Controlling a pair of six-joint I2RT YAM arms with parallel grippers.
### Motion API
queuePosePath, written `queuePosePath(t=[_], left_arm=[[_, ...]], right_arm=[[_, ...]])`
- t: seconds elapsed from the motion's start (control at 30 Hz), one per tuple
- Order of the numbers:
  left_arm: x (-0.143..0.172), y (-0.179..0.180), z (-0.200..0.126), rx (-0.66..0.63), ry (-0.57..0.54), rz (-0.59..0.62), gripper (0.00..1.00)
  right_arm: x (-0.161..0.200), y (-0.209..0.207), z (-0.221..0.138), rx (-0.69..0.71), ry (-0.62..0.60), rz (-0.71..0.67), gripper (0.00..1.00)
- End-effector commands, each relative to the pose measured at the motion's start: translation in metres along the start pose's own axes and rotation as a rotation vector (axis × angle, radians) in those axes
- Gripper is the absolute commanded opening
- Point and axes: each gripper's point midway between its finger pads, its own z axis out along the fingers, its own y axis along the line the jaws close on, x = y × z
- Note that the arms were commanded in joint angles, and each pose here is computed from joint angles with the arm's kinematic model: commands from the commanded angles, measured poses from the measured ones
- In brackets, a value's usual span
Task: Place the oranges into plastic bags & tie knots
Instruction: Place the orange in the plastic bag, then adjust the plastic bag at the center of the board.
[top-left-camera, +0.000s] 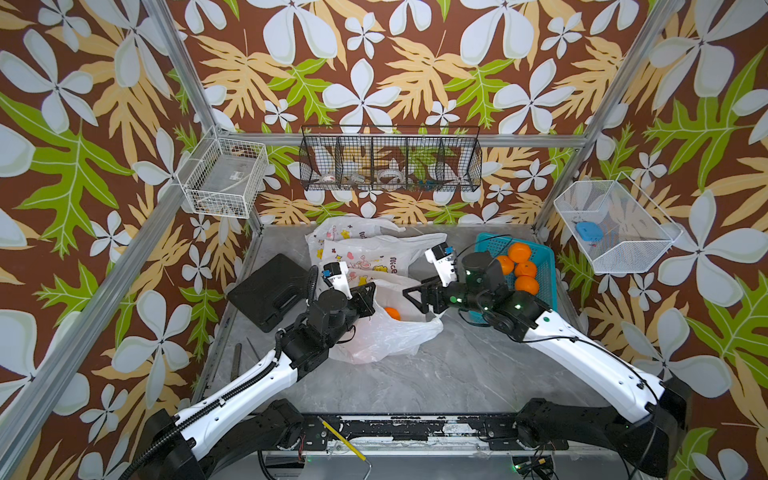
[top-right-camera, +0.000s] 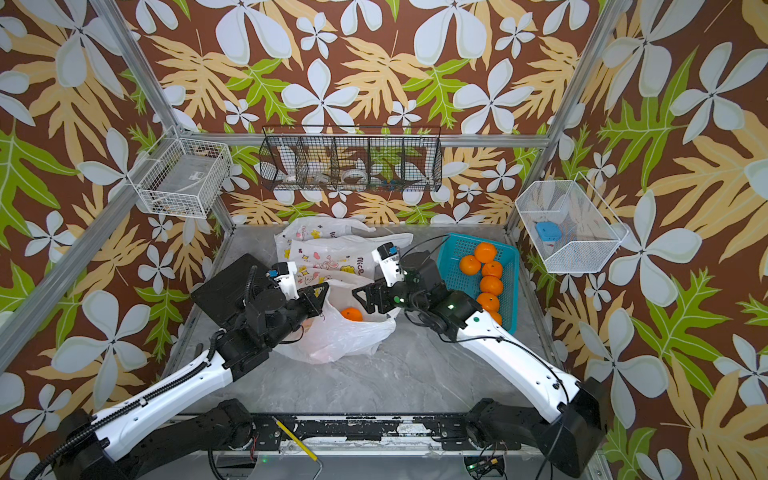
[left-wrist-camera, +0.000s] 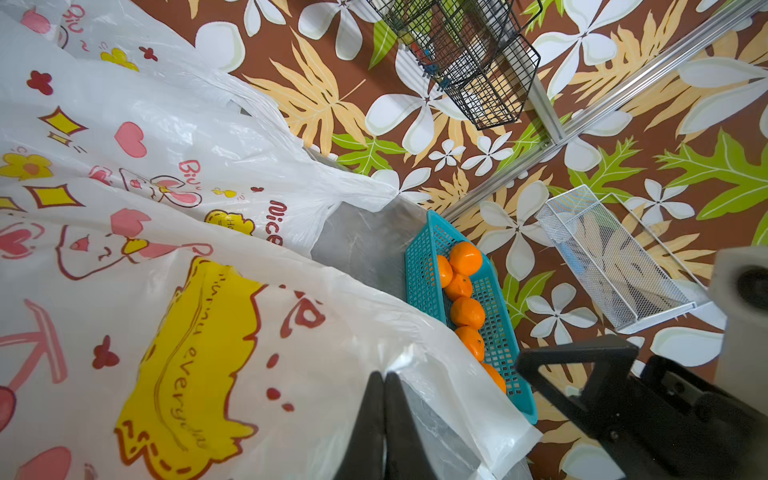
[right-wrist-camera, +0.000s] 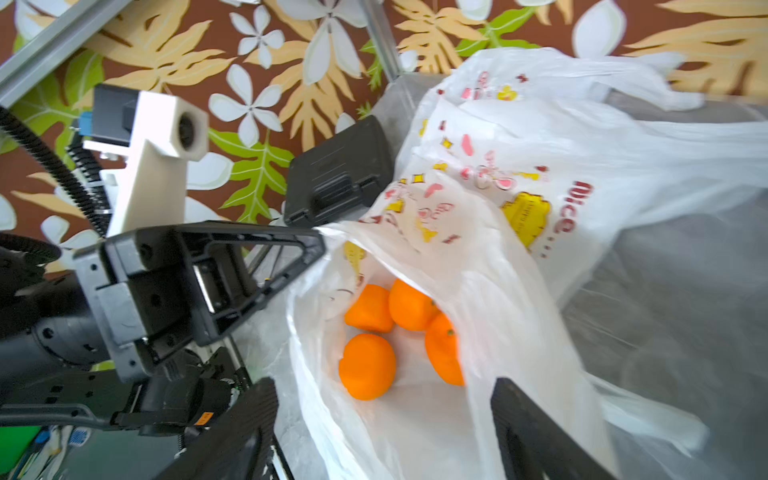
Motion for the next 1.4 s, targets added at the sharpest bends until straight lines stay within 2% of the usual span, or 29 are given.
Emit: queuePosePath(t=[0.0, 0.1, 0.23, 0.37, 0.5, 0.6, 0.7, 0.77, 0.87, 1.13, 1.37], left_arm=[[-0.005, 0.001, 0.001, -0.003, -0.023, -0.003, 0.0], [-0.004, 0.0, 0.0, 0.002, -0.02, -0.002, 0.0], [-0.005, 0.0, 0.0, 0.004, -0.021, -0.001, 0.0], [-0.005, -0.001, 0.001, 0.007, -0.021, -0.001, 0.0], [-0.004, -0.002, 0.001, 0.012, -0.017, -0.001, 0.0], [-0.004, -0.001, 0.0, 0.013, -0.017, -0.003, 0.0], [-0.005, -0.003, -0.001, 0.017, -0.021, -0.001, 0.0], [-0.007, -0.006, -0.001, 0.025, -0.024, 0.006, 0.0], [-0.013, -0.017, -0.003, 0.052, -0.027, 0.025, 0.0], [-0.041, -0.059, -0.006, 0.145, -0.061, 0.138, 0.0], [-0.052, -0.072, 0.012, 0.172, -0.041, 0.174, 0.0]], right_arm=[[0.017, -0.031, -0.019, 0.089, 0.03, 0.05, 0.84], [0.035, -0.051, -0.031, 0.107, 0.049, 0.131, 0.83], [0.057, -0.046, -0.031, 0.026, 0.081, 0.216, 0.82], [0.069, -0.05, -0.021, 0.017, 0.096, 0.27, 0.73], [0.061, -0.052, -0.014, 0.013, 0.083, 0.276, 0.62], [0.057, -0.053, -0.011, 0.018, 0.085, 0.276, 0.47], [0.052, -0.05, -0.014, 0.011, 0.079, 0.268, 0.18], [0.043, -0.045, -0.02, 0.003, 0.059, 0.256, 0.02], [0.021, -0.027, -0.032, -0.049, 0.009, 0.232, 0.0], [-0.076, 0.032, -0.081, -0.211, -0.231, 0.088, 0.0], [-0.125, 0.035, -0.083, -0.186, -0.347, 0.024, 0.0]])
